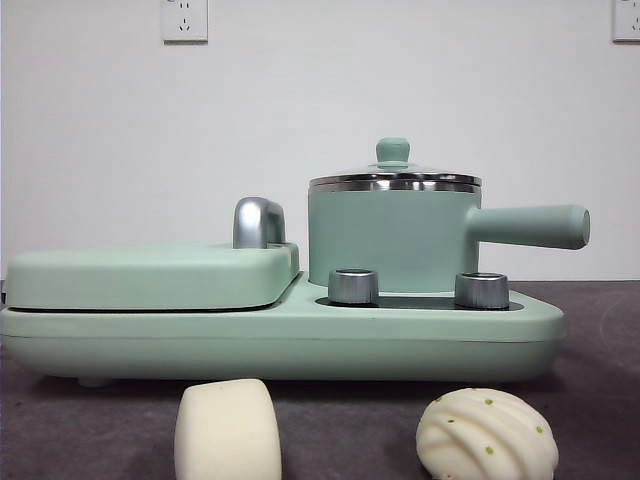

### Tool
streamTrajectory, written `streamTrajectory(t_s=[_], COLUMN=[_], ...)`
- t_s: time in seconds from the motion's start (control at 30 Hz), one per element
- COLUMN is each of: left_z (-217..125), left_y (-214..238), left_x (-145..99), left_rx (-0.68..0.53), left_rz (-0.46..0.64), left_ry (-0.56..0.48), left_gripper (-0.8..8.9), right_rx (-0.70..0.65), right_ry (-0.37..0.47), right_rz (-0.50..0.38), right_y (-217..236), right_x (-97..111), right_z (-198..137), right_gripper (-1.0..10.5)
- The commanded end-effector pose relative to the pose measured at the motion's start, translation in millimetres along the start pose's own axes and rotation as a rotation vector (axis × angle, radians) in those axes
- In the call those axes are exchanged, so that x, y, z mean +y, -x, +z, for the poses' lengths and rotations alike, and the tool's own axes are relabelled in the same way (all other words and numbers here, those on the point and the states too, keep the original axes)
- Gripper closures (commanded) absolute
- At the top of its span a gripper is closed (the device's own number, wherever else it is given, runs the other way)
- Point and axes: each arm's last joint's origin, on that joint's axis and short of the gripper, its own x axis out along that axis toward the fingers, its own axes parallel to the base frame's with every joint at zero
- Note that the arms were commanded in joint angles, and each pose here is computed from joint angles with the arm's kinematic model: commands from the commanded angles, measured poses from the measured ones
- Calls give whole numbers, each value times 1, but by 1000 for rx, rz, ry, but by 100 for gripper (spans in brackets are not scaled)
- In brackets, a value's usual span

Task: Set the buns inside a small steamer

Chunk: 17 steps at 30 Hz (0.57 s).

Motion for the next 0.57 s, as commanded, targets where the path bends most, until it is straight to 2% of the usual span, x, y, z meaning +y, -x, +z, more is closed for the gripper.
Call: streamTrajectory(t_s=[0.03,0.1,0.2,0.33,0.57], left_z=[-6,-5,-1,15,59], left_y=[-2,-2,-1,3,9], left_x=[1,0,-3,-8,-22], left_rx=[12,18,23,8,21], left_rz=[5,-27,-93,-154,-251], left_ry=[161,206,250,360,365], left_gripper=[807,807,805,804,804], right_rx=[-3,-5,-16,-56,-52], right_ry=[-69,-133,-194,-261,-306], right_rz=[22,38,113,186,226], right_y=[0,0,2,10,27], right_x=[1,1,4,7,10], right_z=[-1,1,8,28,79], right_gripper=[927,928,933,933,933])
